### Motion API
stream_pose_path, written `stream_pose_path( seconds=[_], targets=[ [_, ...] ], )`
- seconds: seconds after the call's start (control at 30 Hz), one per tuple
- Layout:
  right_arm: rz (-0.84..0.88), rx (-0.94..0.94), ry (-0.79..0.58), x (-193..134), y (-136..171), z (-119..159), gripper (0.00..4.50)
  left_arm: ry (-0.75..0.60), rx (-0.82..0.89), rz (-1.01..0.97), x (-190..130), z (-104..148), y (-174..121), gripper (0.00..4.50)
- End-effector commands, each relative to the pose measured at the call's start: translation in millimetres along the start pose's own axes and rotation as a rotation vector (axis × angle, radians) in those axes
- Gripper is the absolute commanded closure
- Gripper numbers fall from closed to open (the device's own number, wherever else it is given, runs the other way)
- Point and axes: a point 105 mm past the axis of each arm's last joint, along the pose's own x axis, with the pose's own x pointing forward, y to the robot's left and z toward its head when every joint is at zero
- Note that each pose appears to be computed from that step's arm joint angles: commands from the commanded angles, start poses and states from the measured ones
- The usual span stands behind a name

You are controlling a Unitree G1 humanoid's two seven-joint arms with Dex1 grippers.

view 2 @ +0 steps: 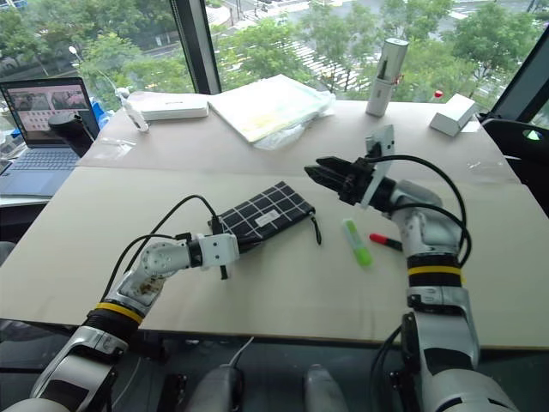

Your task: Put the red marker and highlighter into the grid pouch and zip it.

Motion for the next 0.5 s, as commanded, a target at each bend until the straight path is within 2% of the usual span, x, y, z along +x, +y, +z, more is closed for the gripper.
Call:
stream_pose_path(
  seconds=[0.03, 0.17, 0.3, 0.4, 0.5],
  targets=[
    [0.051, -0.019, 0.016, -13.2, 12.7, -2.0, 1.99, -0.063, 0.040, 0.081, -12.0, 14.7, 24.4, 4.50],
    [0.013, -0.023, 0.102, -20.6, 14.9, -23.2, 1.99, -0.079, 0.057, 0.096, -27.1, 19.2, 35.6, 4.50],
    [-0.113, -0.060, 0.178, -15.3, 3.8, -43.1, 1.99, -0.056, 0.079, 0.068, -39.1, 13.8, 33.0, 4.50],
    [-0.208, -0.061, 0.225, -12.4, -7.0, -54.6, 1.99, -0.060, 0.076, 0.069, -40.5, 14.6, 32.7, 4.50],
    [-0.220, -0.036, 0.251, -9.2, -5.0, -66.0, 1.99, -0.074, 0.073, 0.078, -39.1, 17.5, 32.7, 4.50]
  ],
)
